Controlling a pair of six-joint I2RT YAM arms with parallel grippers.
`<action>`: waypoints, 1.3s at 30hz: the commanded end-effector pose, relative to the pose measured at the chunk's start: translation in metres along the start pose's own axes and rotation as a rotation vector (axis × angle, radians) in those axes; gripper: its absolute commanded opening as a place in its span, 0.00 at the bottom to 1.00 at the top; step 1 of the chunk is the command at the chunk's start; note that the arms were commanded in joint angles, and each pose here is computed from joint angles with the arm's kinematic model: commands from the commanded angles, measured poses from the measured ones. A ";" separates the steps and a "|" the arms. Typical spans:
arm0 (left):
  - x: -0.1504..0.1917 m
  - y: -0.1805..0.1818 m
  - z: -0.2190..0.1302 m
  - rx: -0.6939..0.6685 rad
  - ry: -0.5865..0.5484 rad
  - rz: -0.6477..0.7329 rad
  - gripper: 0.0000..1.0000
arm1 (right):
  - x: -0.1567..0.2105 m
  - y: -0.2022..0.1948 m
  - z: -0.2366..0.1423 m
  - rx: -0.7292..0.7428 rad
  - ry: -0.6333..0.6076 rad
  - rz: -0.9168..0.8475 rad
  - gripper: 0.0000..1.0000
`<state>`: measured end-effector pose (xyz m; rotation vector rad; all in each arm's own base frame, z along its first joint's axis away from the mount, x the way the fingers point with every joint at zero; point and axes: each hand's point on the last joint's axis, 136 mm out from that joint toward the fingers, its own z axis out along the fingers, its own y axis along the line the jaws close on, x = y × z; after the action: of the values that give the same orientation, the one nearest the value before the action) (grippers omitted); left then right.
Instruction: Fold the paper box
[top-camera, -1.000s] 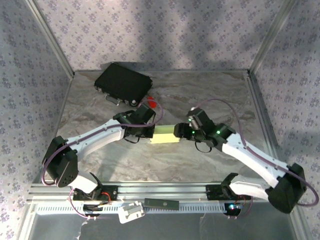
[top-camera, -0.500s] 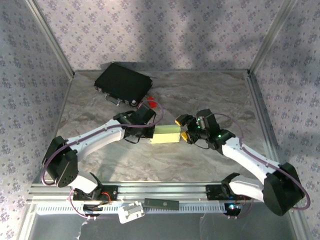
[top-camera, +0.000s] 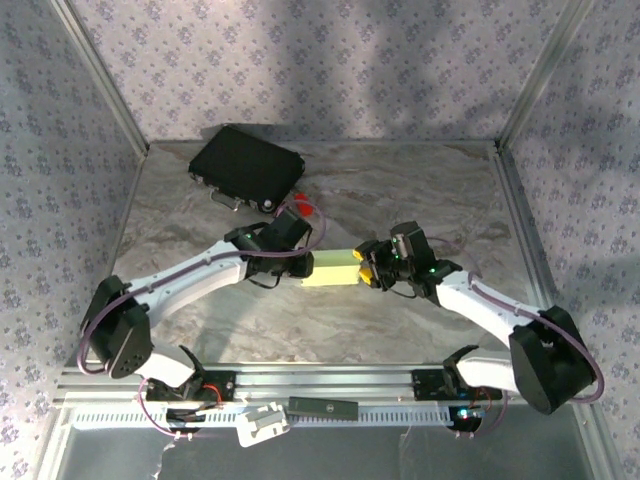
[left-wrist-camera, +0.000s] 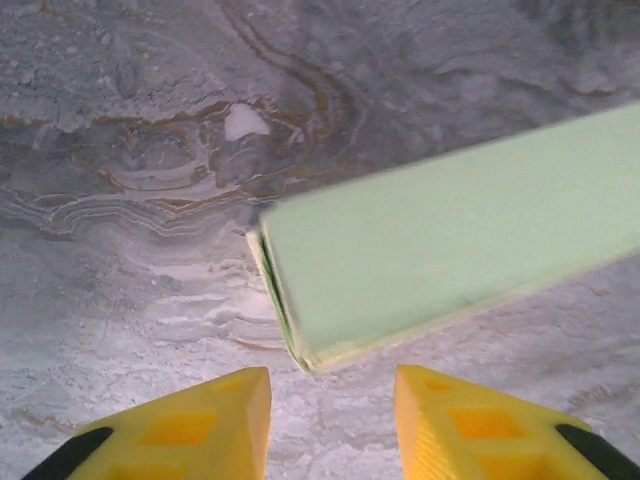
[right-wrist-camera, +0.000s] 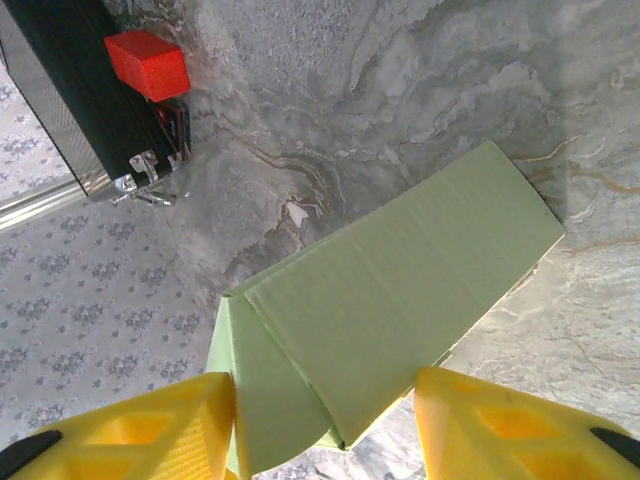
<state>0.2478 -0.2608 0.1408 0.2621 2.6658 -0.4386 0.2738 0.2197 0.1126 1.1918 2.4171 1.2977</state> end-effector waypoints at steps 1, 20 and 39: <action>-0.020 -0.019 -0.041 0.135 -0.114 -0.041 0.43 | -0.001 -0.008 0.006 0.020 0.012 0.012 0.49; -0.035 0.014 0.011 0.271 -0.066 -0.270 0.38 | 0.000 -0.012 0.005 0.034 0.006 -0.009 0.40; -0.017 0.029 0.029 0.222 -0.029 -0.278 0.17 | -0.004 -0.017 0.003 0.070 -0.010 -0.047 0.34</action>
<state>0.2851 -0.2514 0.1187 -0.0537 2.6257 -0.8386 0.2755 0.2223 0.1102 1.1397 2.4295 1.2971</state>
